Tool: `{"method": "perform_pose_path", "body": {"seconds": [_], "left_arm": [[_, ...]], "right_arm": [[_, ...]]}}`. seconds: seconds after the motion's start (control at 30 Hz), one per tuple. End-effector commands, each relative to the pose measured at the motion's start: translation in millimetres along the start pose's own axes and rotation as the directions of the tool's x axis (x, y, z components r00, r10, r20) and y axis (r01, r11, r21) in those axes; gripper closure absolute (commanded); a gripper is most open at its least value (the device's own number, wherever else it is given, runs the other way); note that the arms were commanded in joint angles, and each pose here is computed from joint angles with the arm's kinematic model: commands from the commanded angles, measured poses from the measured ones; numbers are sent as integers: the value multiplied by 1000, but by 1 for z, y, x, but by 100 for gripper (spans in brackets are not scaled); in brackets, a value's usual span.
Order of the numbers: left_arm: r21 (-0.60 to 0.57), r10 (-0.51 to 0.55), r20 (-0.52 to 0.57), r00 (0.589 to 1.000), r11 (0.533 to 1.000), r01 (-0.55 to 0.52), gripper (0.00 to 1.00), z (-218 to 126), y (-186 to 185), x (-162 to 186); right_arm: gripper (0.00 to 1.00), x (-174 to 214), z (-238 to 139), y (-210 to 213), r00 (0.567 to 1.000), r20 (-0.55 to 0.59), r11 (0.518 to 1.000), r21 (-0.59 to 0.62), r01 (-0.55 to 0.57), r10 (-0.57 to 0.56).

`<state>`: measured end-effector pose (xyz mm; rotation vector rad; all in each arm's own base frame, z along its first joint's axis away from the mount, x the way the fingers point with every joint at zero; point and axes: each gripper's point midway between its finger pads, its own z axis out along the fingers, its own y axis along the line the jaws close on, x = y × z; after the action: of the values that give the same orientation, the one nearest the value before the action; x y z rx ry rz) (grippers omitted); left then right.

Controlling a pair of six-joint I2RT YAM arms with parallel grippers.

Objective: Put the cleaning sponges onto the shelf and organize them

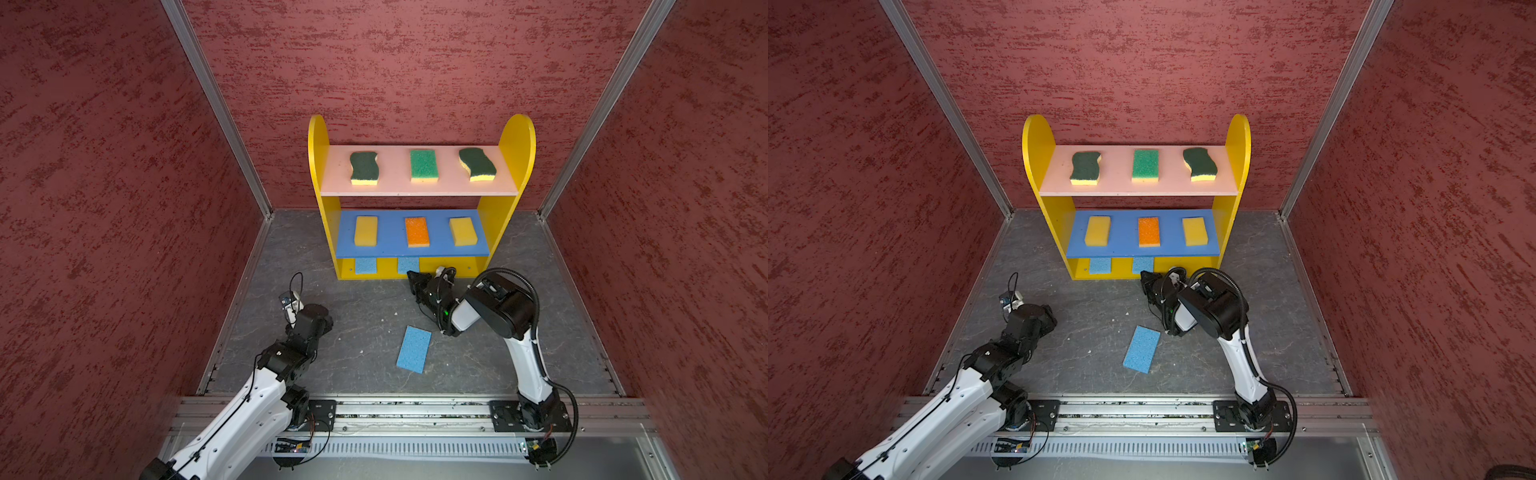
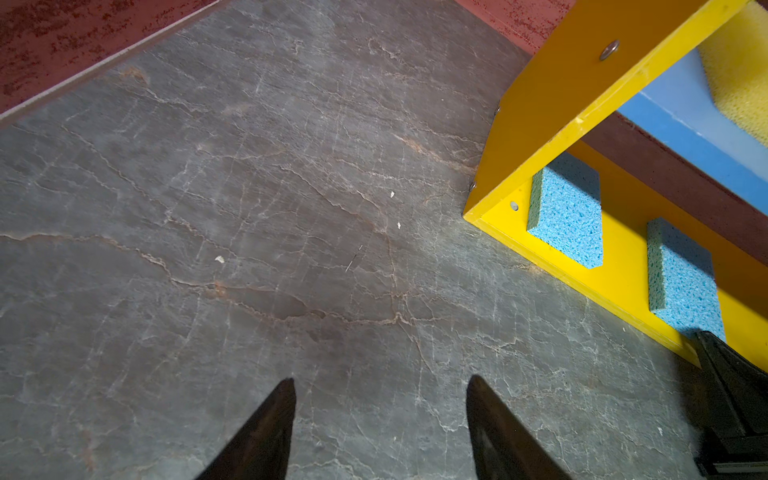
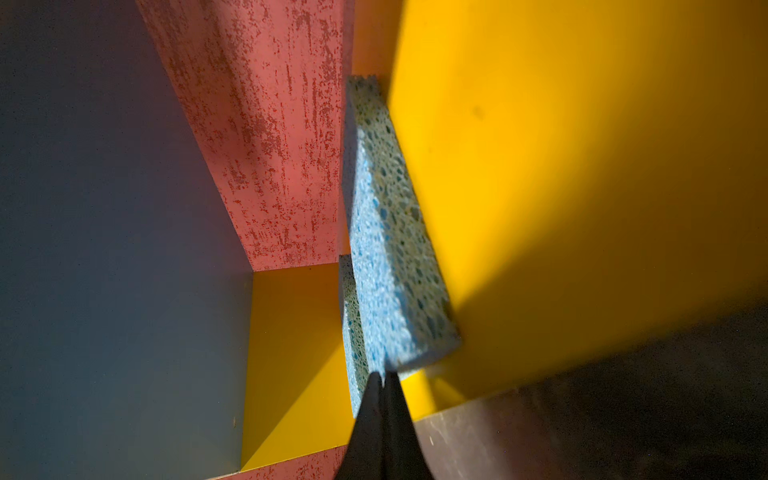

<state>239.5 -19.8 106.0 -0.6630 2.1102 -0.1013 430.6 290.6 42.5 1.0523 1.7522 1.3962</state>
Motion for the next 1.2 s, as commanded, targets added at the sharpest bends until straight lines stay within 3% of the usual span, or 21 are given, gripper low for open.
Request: {"method": "perform_pose_path", "body": {"seconds": [0.0, 0.37, 1.17], "left_arm": [[-15, 1, 10, 1000, 1000, -1, 34, 0, 2, -1], [-20, 9, 4, 1000, 1000, -9, 34, 2, 1, 0], [-23, 13, 9, 1000, 1000, -13, 34, 1, 1, -1]], "right_arm": [[100, -17, -9, -66, 998, 49, 978, 207, 38, -49], [100, -30, -12, -64, 994, 83, 974, 220, 50, -69], [100, -7, -4, -61, 997, -8, 978, 191, 82, -82]]}}
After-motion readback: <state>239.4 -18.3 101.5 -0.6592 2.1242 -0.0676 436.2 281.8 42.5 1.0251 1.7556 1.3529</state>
